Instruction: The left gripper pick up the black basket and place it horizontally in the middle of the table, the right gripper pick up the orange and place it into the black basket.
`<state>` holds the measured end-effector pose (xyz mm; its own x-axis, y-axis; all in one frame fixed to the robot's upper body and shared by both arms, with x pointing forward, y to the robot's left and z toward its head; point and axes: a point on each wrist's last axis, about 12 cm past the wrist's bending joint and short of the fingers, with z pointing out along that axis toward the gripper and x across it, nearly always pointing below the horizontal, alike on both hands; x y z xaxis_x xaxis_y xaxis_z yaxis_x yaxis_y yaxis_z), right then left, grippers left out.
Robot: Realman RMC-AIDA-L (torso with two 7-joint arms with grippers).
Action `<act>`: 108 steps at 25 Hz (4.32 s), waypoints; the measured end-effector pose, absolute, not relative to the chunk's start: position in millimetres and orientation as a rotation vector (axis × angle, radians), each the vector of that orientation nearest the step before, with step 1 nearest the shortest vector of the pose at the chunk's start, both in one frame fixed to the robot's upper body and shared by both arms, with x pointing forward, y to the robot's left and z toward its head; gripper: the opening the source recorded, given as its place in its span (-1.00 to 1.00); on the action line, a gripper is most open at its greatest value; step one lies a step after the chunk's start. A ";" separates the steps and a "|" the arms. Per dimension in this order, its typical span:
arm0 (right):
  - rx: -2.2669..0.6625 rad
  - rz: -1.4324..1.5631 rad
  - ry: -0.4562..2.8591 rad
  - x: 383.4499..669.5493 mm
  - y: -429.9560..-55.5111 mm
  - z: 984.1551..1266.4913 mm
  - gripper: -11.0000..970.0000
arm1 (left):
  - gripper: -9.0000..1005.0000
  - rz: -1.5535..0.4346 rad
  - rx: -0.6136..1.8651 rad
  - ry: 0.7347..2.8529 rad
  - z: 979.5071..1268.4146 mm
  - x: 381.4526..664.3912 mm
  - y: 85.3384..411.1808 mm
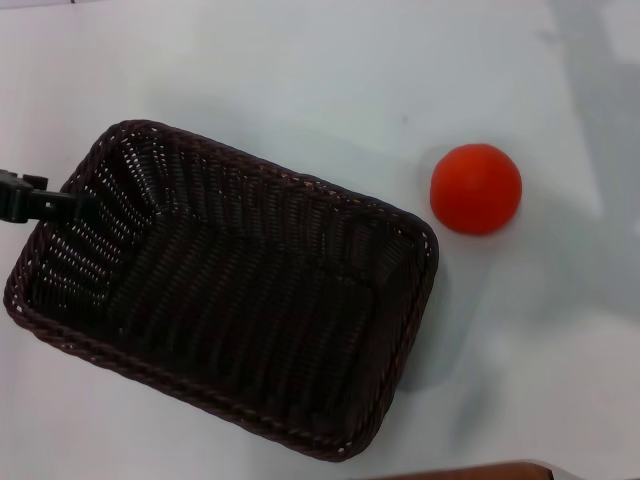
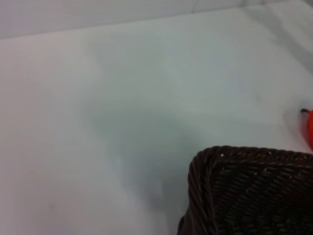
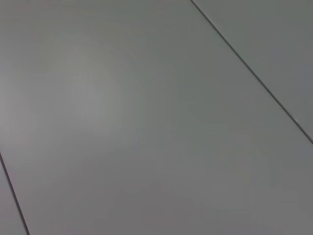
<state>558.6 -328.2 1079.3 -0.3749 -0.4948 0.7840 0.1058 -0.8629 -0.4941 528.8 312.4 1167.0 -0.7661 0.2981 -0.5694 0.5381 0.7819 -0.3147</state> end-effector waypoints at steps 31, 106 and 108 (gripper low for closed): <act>-1.488 -2.281 0.574 557.5 -333.7 1077.4 0.83 | -0.56 -0.604 0.674 2.563 1153.3 534.8 299.8; -1.541 -2.219 0.542 586.1 -332.2 1090.2 0.83 | 0.10 -1.176 -0.370 2.148 1093.0 500.2 355.3; -1.568 -2.161 0.491 589.9 -332.4 1091.7 0.83 | 0.10 -1.117 -0.308 2.055 1100.0 501.2 364.6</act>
<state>589.9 -332.4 1091.7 -0.2726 -0.5292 0.8035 0.1301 -0.8478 -0.5141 501.2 364.6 1100.0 -0.6797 -0.5285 -0.5087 0.1395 0.5877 -0.7969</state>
